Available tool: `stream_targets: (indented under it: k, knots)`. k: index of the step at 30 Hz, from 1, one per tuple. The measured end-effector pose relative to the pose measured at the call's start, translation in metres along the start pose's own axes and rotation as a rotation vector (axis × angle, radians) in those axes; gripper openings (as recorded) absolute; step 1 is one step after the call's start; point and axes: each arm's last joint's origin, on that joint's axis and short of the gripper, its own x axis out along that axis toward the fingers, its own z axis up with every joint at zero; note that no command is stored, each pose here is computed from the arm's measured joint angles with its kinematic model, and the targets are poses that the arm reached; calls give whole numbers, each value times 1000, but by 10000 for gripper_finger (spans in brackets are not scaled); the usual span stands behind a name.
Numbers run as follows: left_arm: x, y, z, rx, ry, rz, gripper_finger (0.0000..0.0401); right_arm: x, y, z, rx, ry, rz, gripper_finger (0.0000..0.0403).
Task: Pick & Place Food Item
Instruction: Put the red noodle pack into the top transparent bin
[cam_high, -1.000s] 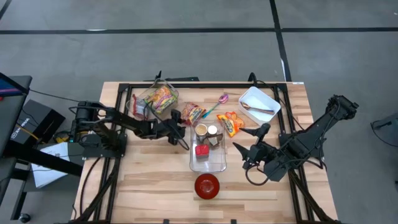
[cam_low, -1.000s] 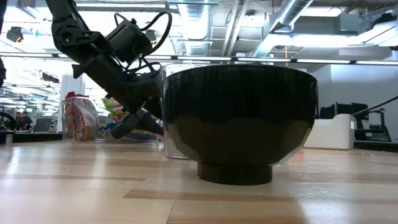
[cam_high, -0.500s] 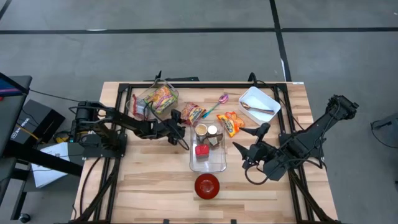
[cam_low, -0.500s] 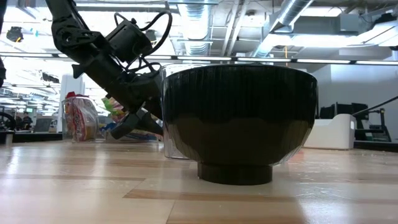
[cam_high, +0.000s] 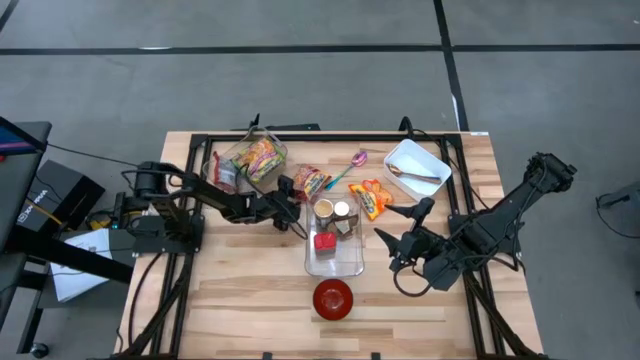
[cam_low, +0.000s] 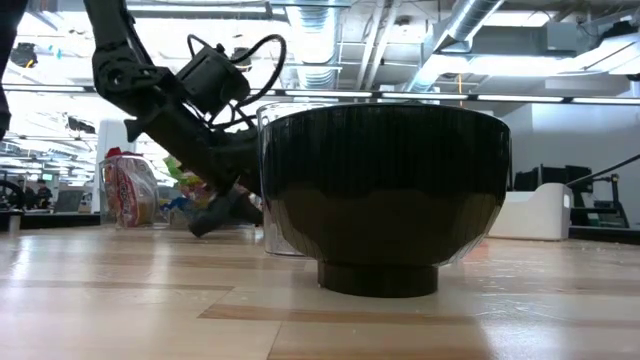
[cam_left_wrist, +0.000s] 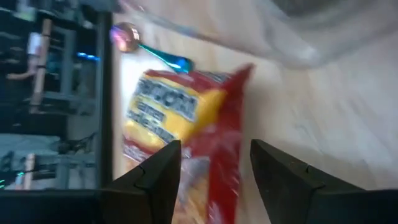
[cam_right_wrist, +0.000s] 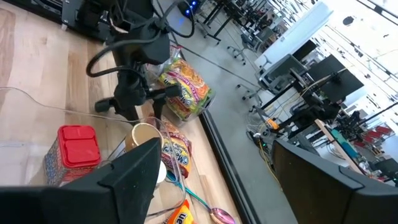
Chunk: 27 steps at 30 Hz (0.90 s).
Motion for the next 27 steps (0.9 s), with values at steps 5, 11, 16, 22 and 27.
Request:
stream_targets:
  k: [5,11,16,22,27]
  knots:
    - [4,2,4,-16,-54,71,194,0,0,0,-2,0,1,299]
    - [5,4,1,-31,-34,69,195,0,0,-1,-9,3,1,299]
    - [7,6,-3,-54,-20,65,195,0,0,-1,-9,5,1,299]
    - [8,8,-5,-64,-23,55,195,0,0,-1,-9,5,4,299]
    - [9,7,-6,-84,-18,44,195,0,0,-1,-8,5,4,299]
